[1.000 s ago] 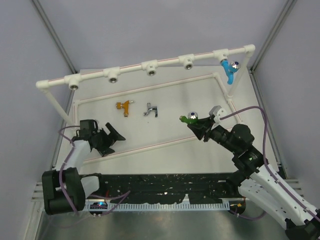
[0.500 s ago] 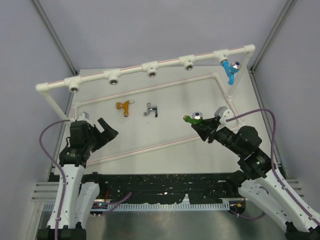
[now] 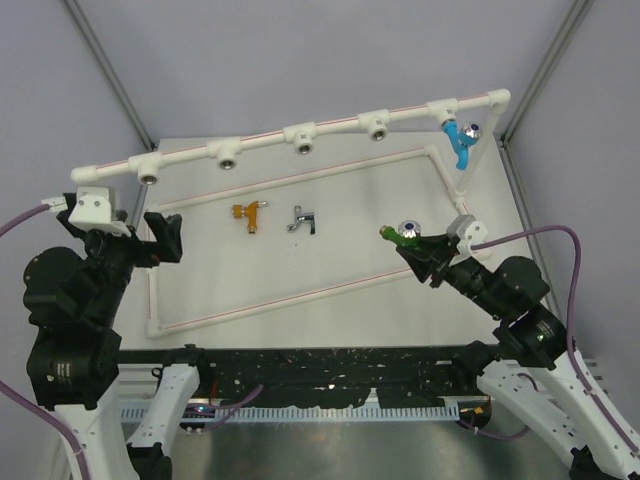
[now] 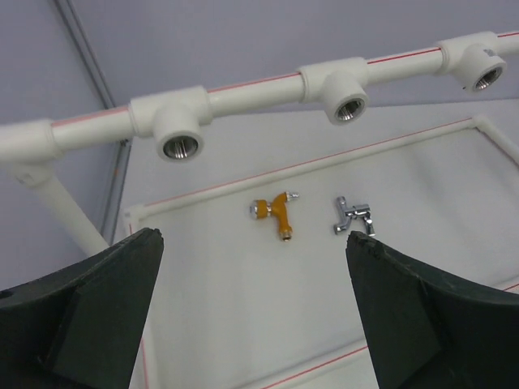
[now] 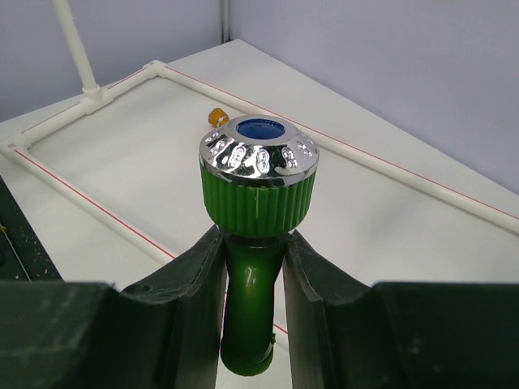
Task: Install the water faucets
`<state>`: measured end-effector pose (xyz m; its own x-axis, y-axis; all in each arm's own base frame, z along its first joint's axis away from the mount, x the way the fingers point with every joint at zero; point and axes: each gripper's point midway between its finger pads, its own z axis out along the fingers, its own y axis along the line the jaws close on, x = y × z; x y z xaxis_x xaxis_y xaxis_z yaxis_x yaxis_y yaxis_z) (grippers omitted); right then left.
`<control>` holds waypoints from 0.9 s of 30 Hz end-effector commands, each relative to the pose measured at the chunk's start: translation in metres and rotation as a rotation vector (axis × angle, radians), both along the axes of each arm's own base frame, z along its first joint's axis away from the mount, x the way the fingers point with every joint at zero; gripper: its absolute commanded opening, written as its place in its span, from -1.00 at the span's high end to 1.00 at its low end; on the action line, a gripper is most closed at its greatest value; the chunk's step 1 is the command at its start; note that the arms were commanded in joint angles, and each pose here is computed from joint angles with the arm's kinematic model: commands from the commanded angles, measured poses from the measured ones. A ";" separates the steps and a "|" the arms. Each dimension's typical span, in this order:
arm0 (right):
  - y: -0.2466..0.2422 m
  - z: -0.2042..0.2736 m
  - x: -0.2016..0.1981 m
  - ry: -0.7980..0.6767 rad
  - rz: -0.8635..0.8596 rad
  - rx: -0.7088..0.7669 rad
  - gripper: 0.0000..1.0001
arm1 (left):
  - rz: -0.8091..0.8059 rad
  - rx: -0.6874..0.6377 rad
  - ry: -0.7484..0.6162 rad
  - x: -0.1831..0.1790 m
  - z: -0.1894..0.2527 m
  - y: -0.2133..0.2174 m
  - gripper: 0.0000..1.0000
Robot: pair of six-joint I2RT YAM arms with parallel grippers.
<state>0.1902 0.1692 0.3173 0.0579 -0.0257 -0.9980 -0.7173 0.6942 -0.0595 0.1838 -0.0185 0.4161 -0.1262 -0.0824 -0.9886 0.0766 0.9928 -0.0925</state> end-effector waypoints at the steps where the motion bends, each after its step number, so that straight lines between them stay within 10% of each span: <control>1: -0.006 0.029 -0.002 -0.063 -0.015 -0.012 0.90 | -0.037 0.311 -0.079 0.011 0.034 0.012 -0.99; 9: -0.002 0.034 0.000 -0.061 0.005 -0.041 0.90 | -0.198 0.668 -0.203 0.078 0.053 0.000 -0.99; 27: 0.004 0.029 0.006 -0.065 0.026 -0.089 0.90 | -0.271 0.816 -0.151 0.177 0.015 -0.010 -0.93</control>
<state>0.1986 0.1735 0.3161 0.0442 -0.1456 -0.9884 -0.7315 0.6691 -0.1313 0.3463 -0.0342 0.4108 0.0531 0.6360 -0.7698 0.3447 0.7119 0.6119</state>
